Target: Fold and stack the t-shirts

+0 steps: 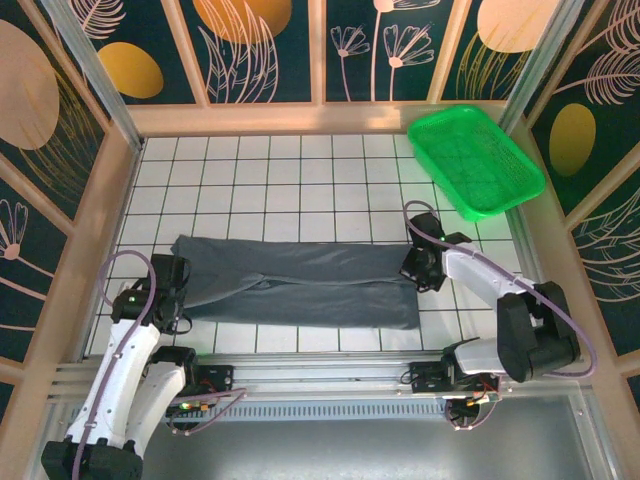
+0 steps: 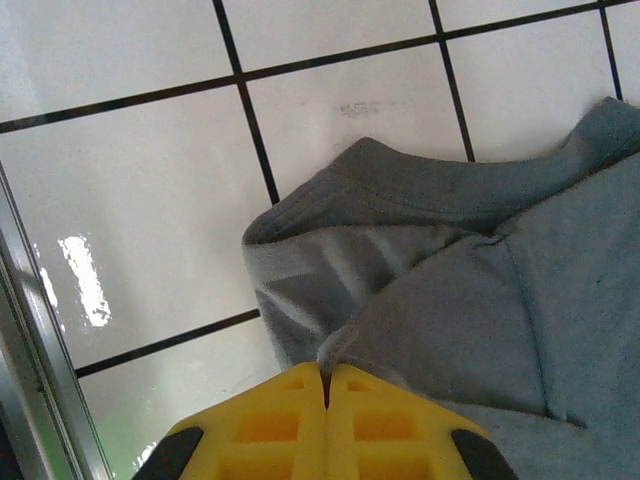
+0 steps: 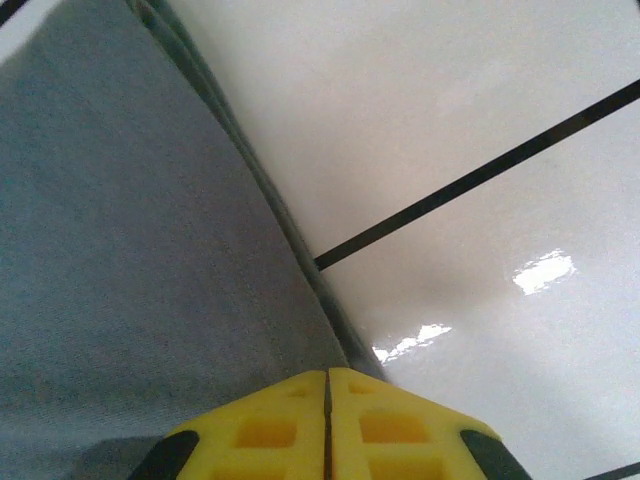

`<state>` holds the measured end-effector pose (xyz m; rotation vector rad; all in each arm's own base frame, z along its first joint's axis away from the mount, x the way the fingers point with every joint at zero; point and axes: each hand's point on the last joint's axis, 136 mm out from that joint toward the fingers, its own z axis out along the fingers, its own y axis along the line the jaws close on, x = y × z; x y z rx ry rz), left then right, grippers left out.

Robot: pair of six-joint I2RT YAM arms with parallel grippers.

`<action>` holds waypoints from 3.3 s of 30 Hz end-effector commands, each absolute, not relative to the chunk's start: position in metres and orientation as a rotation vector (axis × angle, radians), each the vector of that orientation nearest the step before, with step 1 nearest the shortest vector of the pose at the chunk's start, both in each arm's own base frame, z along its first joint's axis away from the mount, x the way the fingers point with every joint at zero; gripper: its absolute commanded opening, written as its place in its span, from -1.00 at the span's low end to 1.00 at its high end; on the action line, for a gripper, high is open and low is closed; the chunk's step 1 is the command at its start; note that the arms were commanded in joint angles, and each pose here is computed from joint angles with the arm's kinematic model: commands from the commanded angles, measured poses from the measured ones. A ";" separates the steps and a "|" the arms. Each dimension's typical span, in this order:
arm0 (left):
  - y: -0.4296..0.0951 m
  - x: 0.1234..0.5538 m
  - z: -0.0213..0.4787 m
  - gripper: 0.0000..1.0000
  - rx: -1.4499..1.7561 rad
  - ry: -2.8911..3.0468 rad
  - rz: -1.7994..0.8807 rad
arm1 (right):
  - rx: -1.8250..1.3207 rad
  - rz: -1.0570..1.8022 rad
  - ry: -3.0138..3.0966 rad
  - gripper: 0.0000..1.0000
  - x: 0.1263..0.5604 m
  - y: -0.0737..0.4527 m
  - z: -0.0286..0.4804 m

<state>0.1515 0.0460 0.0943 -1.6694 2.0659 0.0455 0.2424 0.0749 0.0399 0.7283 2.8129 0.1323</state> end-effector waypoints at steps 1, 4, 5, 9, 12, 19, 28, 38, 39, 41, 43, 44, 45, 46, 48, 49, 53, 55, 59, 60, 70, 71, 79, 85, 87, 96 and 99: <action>0.049 0.158 0.100 -1.00 -1.616 2.072 0.061 | 0.738 0.084 2.787 -0.70 0.238 0.067 0.053; 0.047 0.164 0.102 -0.77 -1.594 2.077 0.043 | 0.737 0.095 2.762 -0.49 0.242 0.067 0.060; 0.046 0.167 0.104 -0.60 -1.583 2.079 0.036 | 0.738 0.094 2.752 -0.43 0.243 0.066 0.062; 0.044 0.189 0.125 -0.21 -1.503 2.083 0.006 | 0.747 0.124 2.712 -0.38 0.252 0.068 0.069; 0.039 0.219 0.146 -0.21 -1.405 2.079 -0.056 | 0.732 0.217 2.697 -0.53 0.265 0.082 0.072; 0.002 0.312 0.140 -0.24 -1.203 2.214 -0.265 | 0.691 0.328 2.683 -0.75 0.293 0.106 0.065; 0.027 0.372 0.062 -0.48 -1.220 2.416 -0.181 | 0.778 0.272 2.784 -0.76 0.303 0.105 0.023; 0.089 0.347 -0.003 -0.64 -1.387 2.517 -0.059 | 0.862 0.111 2.881 -0.66 0.309 0.082 -0.007; 0.087 0.355 -0.004 -0.64 -1.364 2.522 -0.097 | 0.856 0.119 2.885 -0.65 0.316 0.083 -0.009; 0.084 0.369 -0.003 -0.64 -1.351 2.522 -0.147 | 0.830 0.131 2.892 -0.61 0.333 0.086 -0.010; 0.084 0.390 0.000 -0.64 -1.321 2.512 -0.199 | 0.795 0.150 2.900 -0.56 0.358 0.088 -0.013; 0.085 0.398 0.001 -0.64 -1.314 2.513 -0.206 | 0.782 0.140 2.895 -0.56 0.372 0.087 -0.011; 0.088 0.411 0.006 -0.64 -1.296 2.506 -0.211 | 0.760 0.132 2.891 -0.55 0.389 0.086 -0.012; 0.090 0.421 0.009 -0.64 -1.282 2.500 -0.213 | 0.742 0.142 2.883 -0.55 0.404 0.086 -0.012; 0.097 0.441 0.020 -0.62 -1.261 2.482 -0.203 | 0.687 0.187 2.858 -0.50 0.440 0.088 -0.005; 0.100 0.450 0.027 -0.62 -1.249 2.468 -0.202 | 0.649 0.208 2.844 -0.47 0.455 0.091 0.002; 0.119 0.465 0.085 -0.58 -1.225 2.340 -0.120 | 0.507 0.257 2.742 -0.25 0.498 0.104 0.054; 0.121 0.459 0.112 -0.43 -1.222 2.274 -0.110 | 0.477 0.277 2.700 -0.16 0.500 0.111 0.077; 0.070 0.452 0.145 -0.38 -1.025 2.246 -0.347 | 0.404 0.364 2.658 -0.06 0.479 0.134 0.102; 0.043 0.453 0.146 -0.38 -0.916 2.268 -0.480 | 0.371 0.428 2.653 -0.05 0.469 0.145 0.105; -0.057 0.434 0.082 -0.34 -0.496 2.504 -0.800 | -0.080 1.141 2.604 0.17 0.380 0.271 0.148; -0.060 0.433 0.075 -0.34 -0.482 2.524 -0.800 | -0.068 1.146 2.611 0.17 0.377 0.272 0.146; -0.079 0.418 0.040 -0.31 -0.403 2.618 -0.772 | -0.004 1.167 2.605 0.18 0.379 0.274 0.145; -0.087 0.409 0.029 -0.31 -0.374 2.671 -0.699 | 0.004 1.147 2.622 0.17 0.380 0.272 0.139; -0.082 0.407 0.025 -0.31 -0.382 2.679 -0.656 | 0.009 1.155 2.620 0.17 0.379 0.273 0.139; -0.092 0.406 0.029 -0.41 -0.336 2.677 -0.667 | 0.004 1.168 2.615 0.16 0.379 0.274 0.141; -0.095 0.403 0.035 -0.65 -0.330 2.665 -0.661 | 0.009 1.162 2.618 0.15 0.380 0.273 0.141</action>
